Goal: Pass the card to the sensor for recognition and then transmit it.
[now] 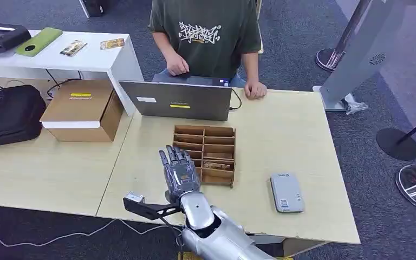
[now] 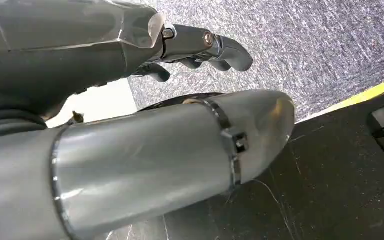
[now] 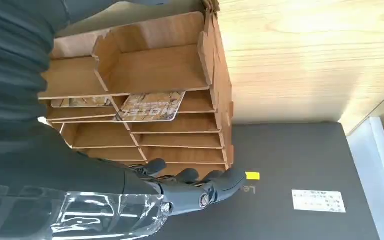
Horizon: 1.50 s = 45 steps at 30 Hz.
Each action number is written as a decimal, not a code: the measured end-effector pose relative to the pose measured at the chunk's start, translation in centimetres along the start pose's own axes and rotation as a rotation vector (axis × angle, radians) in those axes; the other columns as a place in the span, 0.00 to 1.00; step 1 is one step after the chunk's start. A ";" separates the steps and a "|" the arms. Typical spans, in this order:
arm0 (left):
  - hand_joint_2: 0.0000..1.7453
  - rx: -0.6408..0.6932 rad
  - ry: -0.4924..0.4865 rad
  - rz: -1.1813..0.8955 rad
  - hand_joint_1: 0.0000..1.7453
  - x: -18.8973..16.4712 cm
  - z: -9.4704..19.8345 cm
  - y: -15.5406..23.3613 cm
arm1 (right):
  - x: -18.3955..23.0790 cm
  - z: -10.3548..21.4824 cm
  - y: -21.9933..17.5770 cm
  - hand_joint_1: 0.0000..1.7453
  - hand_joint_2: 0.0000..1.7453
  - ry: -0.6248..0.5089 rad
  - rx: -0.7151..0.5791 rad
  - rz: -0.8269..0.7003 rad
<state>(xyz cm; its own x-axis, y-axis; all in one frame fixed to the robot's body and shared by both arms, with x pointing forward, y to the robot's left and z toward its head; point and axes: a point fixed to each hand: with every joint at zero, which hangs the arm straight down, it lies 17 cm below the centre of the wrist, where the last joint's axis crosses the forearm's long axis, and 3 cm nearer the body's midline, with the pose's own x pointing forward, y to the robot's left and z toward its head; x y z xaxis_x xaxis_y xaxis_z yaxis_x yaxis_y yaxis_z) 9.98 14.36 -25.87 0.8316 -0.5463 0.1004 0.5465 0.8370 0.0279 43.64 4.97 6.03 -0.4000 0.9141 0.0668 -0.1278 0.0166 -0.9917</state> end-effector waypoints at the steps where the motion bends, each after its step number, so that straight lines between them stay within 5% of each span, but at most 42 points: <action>1: 0.00 0.000 0.000 0.002 0.00 0.0 0.0 0.0 | -0.1 0.0 0.1 0.00 1.00 0.007 0.004 -0.001; 25: 0.00 -0.010 0.003 0.010 0.00 -0.1 0.0 -0.1 | -2.8 0.4 3.1 0.00 1.00 0.080 0.054 0.038; 45: 0.00 -0.018 -0.001 -0.013 0.00 0.0 0.0 -0.3 | -2.6 0.0 1.7 0.00 1.00 0.083 -0.001 0.000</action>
<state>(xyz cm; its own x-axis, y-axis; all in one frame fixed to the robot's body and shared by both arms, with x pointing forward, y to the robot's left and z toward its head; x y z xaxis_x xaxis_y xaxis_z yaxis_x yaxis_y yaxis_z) 9.82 14.16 -25.83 0.8240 -0.5575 0.1014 0.5594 0.8288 0.0114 44.42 2.59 4.13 -0.3235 0.9445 0.0572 -0.1267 0.0167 -0.9918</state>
